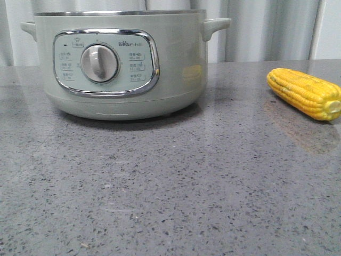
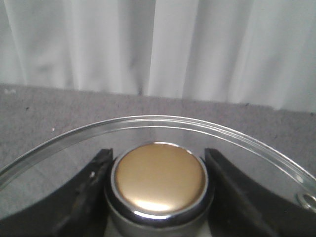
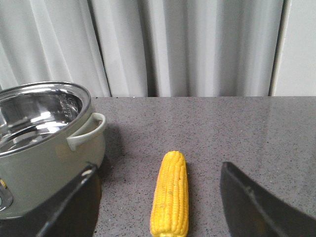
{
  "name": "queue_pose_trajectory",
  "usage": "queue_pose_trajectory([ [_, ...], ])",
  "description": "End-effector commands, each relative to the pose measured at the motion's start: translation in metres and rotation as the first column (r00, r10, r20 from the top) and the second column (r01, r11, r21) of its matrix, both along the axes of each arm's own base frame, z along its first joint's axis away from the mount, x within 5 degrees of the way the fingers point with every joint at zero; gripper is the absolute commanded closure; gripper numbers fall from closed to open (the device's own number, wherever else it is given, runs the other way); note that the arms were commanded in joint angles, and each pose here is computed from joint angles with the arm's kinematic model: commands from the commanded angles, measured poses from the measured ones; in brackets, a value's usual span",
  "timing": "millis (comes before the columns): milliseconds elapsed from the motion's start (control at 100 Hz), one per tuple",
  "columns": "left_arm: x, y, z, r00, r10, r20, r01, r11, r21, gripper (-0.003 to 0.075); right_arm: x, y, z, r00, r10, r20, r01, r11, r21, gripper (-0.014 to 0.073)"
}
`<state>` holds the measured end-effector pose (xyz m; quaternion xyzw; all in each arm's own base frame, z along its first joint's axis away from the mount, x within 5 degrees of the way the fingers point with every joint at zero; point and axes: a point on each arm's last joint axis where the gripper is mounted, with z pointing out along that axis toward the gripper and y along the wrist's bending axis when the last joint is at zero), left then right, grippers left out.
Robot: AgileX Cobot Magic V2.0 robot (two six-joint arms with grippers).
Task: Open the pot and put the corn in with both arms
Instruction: 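Lift the glass lid off the pot with the left gripper and set it aside, then lower the right gripper around the yellow corn cob and close it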
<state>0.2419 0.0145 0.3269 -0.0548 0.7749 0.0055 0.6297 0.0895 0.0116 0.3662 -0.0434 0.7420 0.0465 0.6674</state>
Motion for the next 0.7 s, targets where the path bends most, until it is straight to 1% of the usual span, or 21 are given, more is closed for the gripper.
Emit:
queue_pose_trajectory([
  [0, -0.007, 0.007, 0.008, 0.982, 0.085, 0.166, -0.084, 0.996, -0.014, 0.0598, 0.001, -0.001, 0.014, 0.996, -0.007, 0.085, 0.007, 1.0, 0.007, 0.0168],
  [140, -0.01, 0.008, -0.023, 0.989, 0.103, 0.101, -0.103, 0.995, -0.008, 0.0596, 0.001, 0.0, 0.014, 0.996, -0.001, 0.085, 0.0, 1.0, 0.007, 0.0168],
  [230, -0.01, 0.009, -0.036, 0.991, 0.113, 0.076, -0.113, 0.994, -0.001, 0.0592, 0.001, 0.0, 0.014, 0.996, -0.001, 0.085, 0.0, 1.0, 0.007, 0.0168],
  [530, -0.002, 0.01, -0.056, 0.993, 0.118, 0.004, -0.118, 0.993, 0.007, 0.0591, 0.001, 0.0, 0.014, 0.996, 0.0, 0.084, 0.0, 1.0, 0.007, 0.0168],
  [690, 0.004, 0.008, -0.071, 0.991, 0.098, -0.089, -0.098, 0.995, 0.0, 0.0558, 0.001, 0.0, 0.013, 0.997, 0.0, 0.083, -0.001, 1.0, 0.007, 0.0168],
])
